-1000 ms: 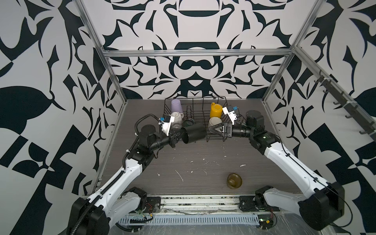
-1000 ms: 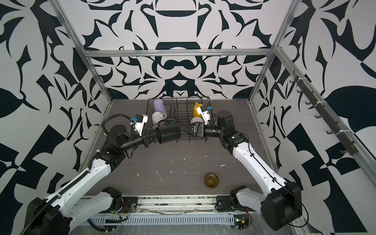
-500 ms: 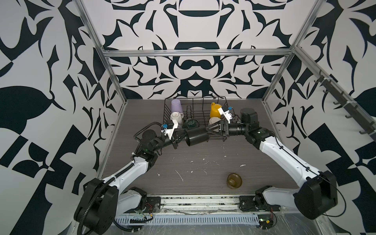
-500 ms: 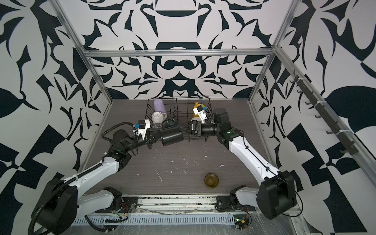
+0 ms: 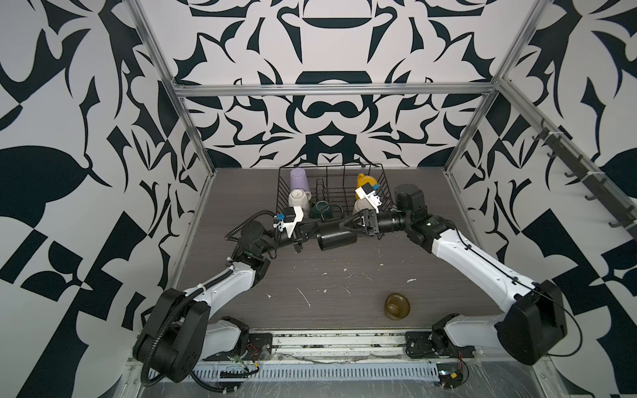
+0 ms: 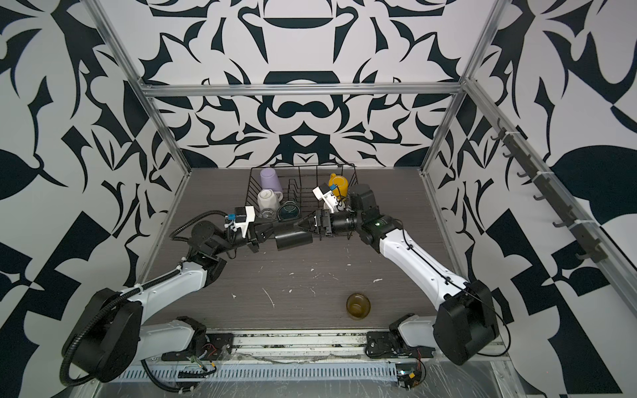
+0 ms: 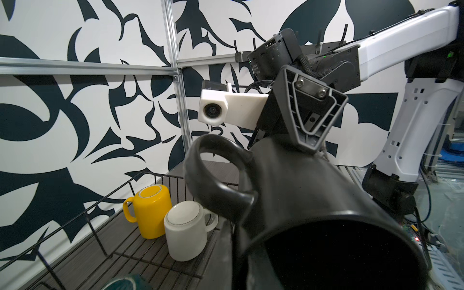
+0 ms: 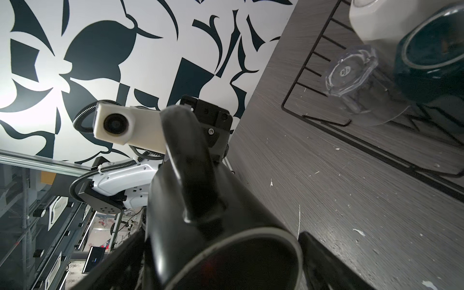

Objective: Load cups into a dish rack
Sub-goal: Place the cup upside down at the dish rack.

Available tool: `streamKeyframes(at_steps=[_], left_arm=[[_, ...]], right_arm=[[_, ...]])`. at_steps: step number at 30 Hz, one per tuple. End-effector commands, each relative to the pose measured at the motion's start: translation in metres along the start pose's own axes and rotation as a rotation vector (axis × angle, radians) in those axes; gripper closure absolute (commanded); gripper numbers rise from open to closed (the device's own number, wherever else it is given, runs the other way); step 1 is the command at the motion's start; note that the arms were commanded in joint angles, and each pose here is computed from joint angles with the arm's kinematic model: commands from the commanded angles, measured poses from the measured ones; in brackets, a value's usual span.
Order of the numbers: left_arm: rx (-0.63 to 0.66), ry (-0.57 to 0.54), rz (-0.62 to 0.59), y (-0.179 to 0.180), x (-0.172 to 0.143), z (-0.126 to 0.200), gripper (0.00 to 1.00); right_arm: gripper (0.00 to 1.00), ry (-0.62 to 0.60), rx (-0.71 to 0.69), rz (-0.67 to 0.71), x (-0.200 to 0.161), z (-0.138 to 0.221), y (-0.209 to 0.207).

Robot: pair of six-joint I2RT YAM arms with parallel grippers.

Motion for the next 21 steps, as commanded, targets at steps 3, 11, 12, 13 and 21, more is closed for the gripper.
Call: streamKeyframes(at_steps=[3, 11, 12, 13, 21], left_arm=[[0.003, -0.121, -0.111, 0.005, 0.030, -0.001, 1.00], [0.030, -0.134, -0.111, 0.008, 0.031, -0.001, 1.00], [0.028, -0.136, -0.111, 0.008, 0.031, -0.002, 1.00], [0.028, -0.137, -0.113, 0.009, 0.032, -0.002, 1.00], [0.020, -0.150, -0.107, 0.008, 0.035, -0.001, 1.00]], right_arm=[[0.04, 0.007, 0.031, 0.077, 0.005, -0.008, 0.017], [0.08, 0.052, 0.038, 0.075, -0.001, -0.027, 0.019], [0.08, 0.059, 0.038, 0.074, -0.002, -0.029, 0.018], [0.08, 0.065, 0.038, 0.073, -0.003, -0.031, 0.018], [0.01, 0.068, 0.029, 0.072, -0.005, -0.034, 0.016]])
Point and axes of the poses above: each gripper's point midway between its finger pads, its own z axis back along the fingers, its own y axis along the line the jaws close on, x = y × z, the point moved 8 cm from there along z, back along the fingers, and after that the axes turned 13 degrees about -z, right-handed, at the moved point
